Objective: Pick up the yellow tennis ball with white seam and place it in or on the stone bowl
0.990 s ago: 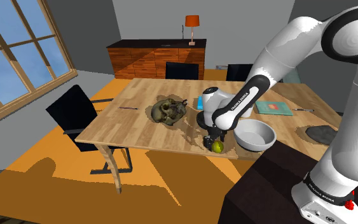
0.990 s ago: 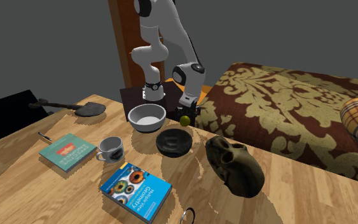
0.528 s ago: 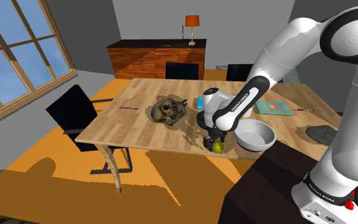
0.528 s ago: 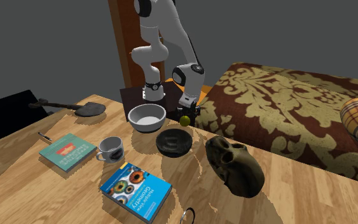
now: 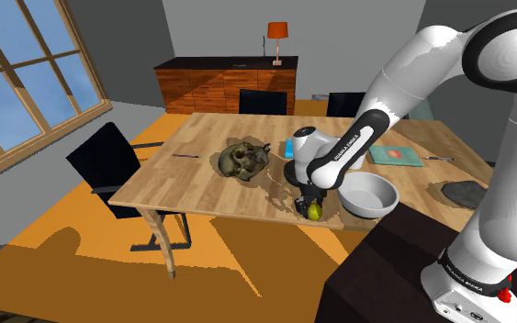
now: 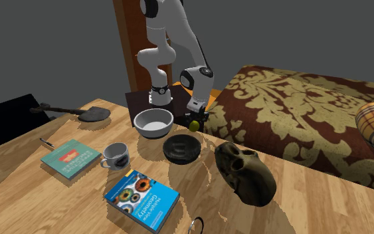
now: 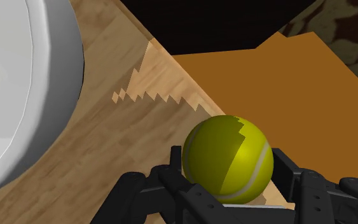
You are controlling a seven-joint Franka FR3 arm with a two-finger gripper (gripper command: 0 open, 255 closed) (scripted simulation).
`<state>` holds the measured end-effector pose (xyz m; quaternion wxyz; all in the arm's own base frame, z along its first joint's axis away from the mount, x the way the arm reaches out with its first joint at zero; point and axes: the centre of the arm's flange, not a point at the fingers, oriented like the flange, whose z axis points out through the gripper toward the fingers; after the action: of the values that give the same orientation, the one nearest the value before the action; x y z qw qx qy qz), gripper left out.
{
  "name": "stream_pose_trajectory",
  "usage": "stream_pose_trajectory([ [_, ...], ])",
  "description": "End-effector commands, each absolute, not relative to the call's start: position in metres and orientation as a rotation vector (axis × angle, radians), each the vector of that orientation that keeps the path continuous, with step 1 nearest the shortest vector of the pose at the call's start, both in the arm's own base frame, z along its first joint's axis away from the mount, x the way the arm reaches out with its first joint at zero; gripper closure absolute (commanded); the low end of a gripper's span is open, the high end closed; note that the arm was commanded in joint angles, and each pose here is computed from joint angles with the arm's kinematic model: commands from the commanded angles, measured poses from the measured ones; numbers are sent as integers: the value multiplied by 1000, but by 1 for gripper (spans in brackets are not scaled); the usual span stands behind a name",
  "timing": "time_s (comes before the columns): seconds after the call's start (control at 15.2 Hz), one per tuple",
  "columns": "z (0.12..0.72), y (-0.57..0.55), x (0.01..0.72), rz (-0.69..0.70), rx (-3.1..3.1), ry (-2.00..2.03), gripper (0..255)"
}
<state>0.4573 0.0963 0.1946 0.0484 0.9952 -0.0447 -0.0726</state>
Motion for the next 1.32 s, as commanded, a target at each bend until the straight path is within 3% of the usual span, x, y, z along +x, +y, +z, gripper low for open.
stream_pose_trajectory([
  [0.0,195,96,457,-221,3034,-136,255],
  [1.25,284,96,457,-221,3034,-136,255],
])
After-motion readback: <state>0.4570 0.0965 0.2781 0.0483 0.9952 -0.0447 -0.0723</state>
